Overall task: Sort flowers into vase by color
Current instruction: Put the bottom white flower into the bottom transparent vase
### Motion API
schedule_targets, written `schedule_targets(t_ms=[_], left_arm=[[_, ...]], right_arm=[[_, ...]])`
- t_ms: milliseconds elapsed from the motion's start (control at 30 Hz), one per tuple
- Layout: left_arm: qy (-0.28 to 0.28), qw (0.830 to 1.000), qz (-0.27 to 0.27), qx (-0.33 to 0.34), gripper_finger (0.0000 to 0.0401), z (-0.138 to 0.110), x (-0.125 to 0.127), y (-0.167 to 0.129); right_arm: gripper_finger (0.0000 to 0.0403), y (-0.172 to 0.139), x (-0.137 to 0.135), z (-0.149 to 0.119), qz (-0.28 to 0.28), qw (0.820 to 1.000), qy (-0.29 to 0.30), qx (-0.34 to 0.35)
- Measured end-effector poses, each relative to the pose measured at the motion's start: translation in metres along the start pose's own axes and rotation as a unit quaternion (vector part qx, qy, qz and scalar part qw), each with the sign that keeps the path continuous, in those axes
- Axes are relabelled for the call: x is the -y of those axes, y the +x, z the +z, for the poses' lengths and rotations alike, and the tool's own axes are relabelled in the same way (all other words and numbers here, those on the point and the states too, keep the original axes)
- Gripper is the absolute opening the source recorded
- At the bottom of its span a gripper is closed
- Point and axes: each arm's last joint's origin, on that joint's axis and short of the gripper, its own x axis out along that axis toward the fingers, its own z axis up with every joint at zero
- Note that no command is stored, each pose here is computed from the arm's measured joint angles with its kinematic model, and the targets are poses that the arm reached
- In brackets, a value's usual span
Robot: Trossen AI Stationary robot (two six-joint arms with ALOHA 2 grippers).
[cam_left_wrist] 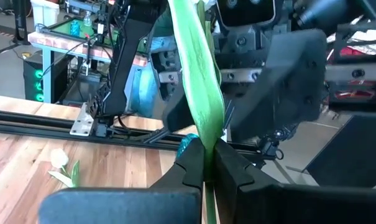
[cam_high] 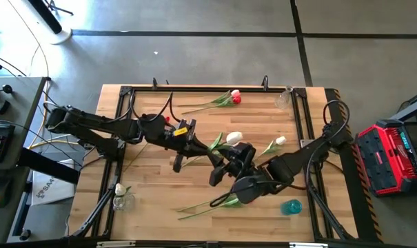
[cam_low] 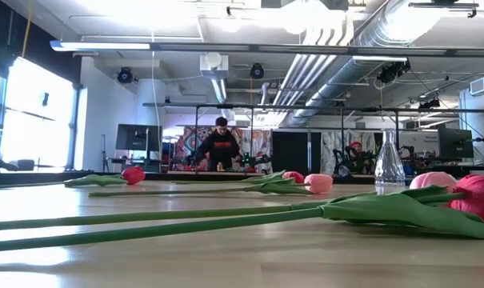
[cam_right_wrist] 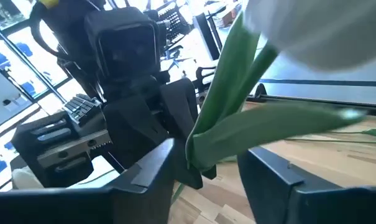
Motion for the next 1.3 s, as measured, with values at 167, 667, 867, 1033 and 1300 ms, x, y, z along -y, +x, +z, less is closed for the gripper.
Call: schedule_targets(t_ms=[167, 667, 867, 1033, 1300], left_arm=[[0.004, 1.000, 0.002, -0.005, 0.0000, -0.001, 0.000, 0.000], [-0.001, 0.998, 0.011, -0.060, 0.0057, -0.011, -0.003, -0.001], [-0.012, 0.992, -0.012, -0.129, 0.0122, -0.023, -0.003, -0.003], [-0.020, 0.987, -0.058, -0.152, 0.0135, -0.026, -0.001, -0.004], [-0.018, 0.982, -0.084, -0.166, 0.0133, -0.028, 0.000, -0.005]], right_arm=[[0.0098, -0.002, 0.002, 0.005, -0.001, 1.000, 0.000, 0.001], [0.0007, 0.009, 0.009, 0.015, 0.026, 0.997, -0.037, -0.061], [0.0003, 0.035, 0.016, 0.021, 0.091, 0.980, -0.065, -0.163], [0.0003, 0.041, 0.021, 0.020, 0.123, 0.962, -0.117, -0.216], [0.0002, 0.051, 0.025, 0.024, 0.174, 0.938, -0.149, -0.259]])
